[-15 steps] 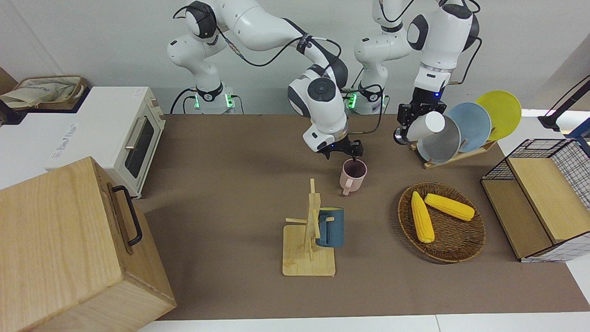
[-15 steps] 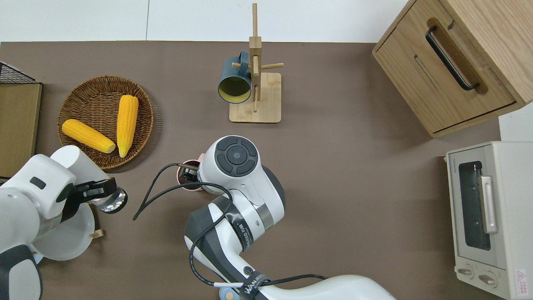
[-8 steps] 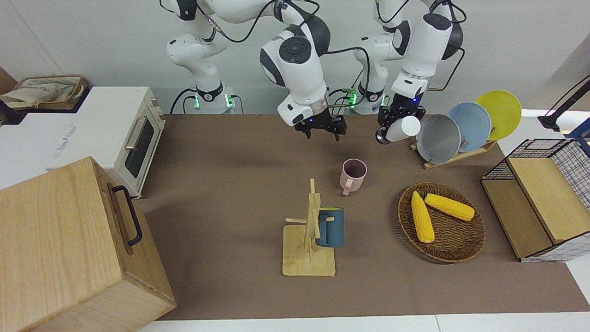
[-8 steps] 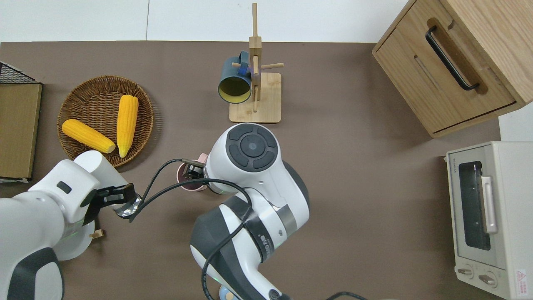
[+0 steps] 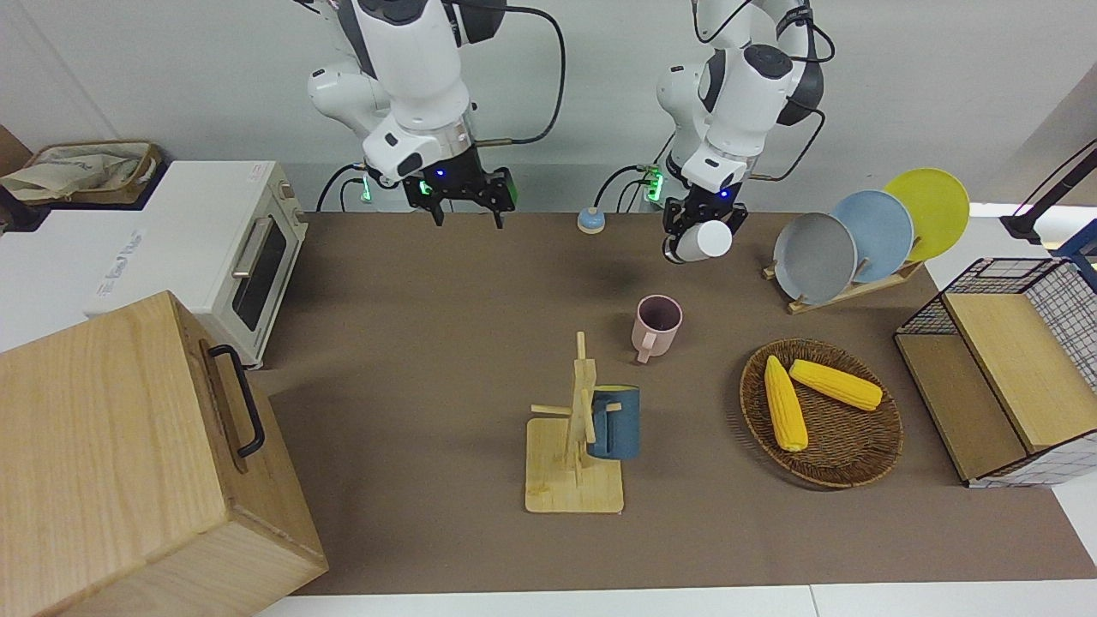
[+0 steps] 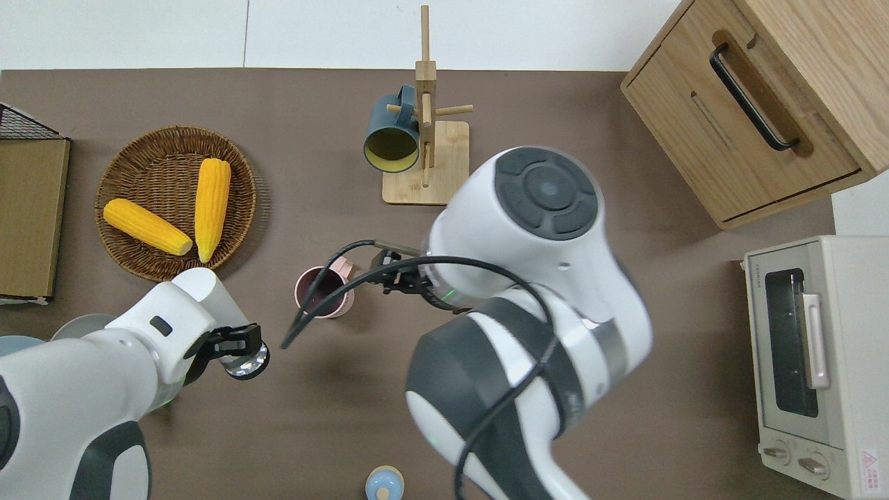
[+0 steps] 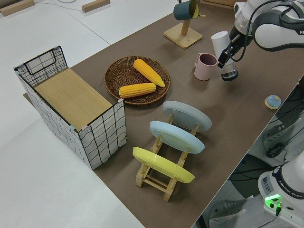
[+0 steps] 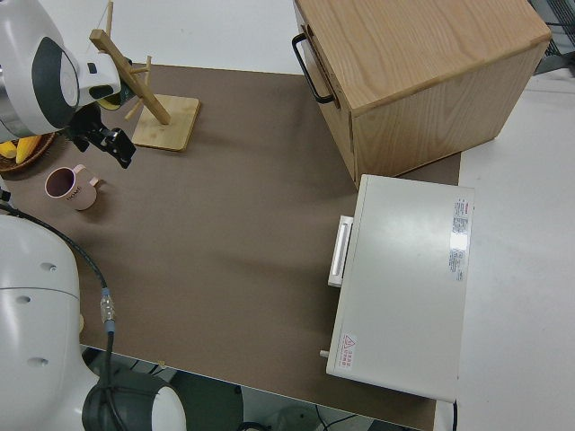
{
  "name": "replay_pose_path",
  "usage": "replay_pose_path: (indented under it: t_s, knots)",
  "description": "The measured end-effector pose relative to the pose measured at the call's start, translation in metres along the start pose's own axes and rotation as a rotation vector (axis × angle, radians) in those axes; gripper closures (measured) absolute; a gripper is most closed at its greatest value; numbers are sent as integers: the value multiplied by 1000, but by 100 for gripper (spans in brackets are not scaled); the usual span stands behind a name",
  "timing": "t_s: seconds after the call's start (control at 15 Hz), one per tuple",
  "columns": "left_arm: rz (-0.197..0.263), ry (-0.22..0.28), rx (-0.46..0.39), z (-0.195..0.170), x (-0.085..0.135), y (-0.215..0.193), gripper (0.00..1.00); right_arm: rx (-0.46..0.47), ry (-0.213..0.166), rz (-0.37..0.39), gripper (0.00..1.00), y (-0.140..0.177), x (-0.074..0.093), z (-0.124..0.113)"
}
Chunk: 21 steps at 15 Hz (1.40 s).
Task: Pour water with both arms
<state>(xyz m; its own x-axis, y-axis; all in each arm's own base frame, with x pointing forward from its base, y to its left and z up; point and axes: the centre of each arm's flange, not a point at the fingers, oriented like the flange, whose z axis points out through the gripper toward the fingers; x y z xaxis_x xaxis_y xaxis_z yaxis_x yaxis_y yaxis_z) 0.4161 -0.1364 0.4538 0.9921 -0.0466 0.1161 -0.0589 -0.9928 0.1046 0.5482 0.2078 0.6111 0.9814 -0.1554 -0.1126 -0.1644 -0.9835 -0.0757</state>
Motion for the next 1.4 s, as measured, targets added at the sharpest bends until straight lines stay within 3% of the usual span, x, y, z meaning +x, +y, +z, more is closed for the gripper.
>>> replay_pose_path:
  t_s: [0.27, 0.67, 0.93, 1.4]
  knots:
    - [21, -7, -5, 9, -7, 14, 35, -23, 3, -28, 1, 63, 3, -28]
    - [54, -34, 7, 22, -14, 30, 35, -20, -6, -57, 1, 142, 11, -41]
    - [65, -64, 9, 35, -15, 35, 35, -48, -19, -72, 1, 163, 11, -44]
    - [71, -142, -9, 49, 2, 42, 35, -46, -17, -55, 1, 172, 12, -45]
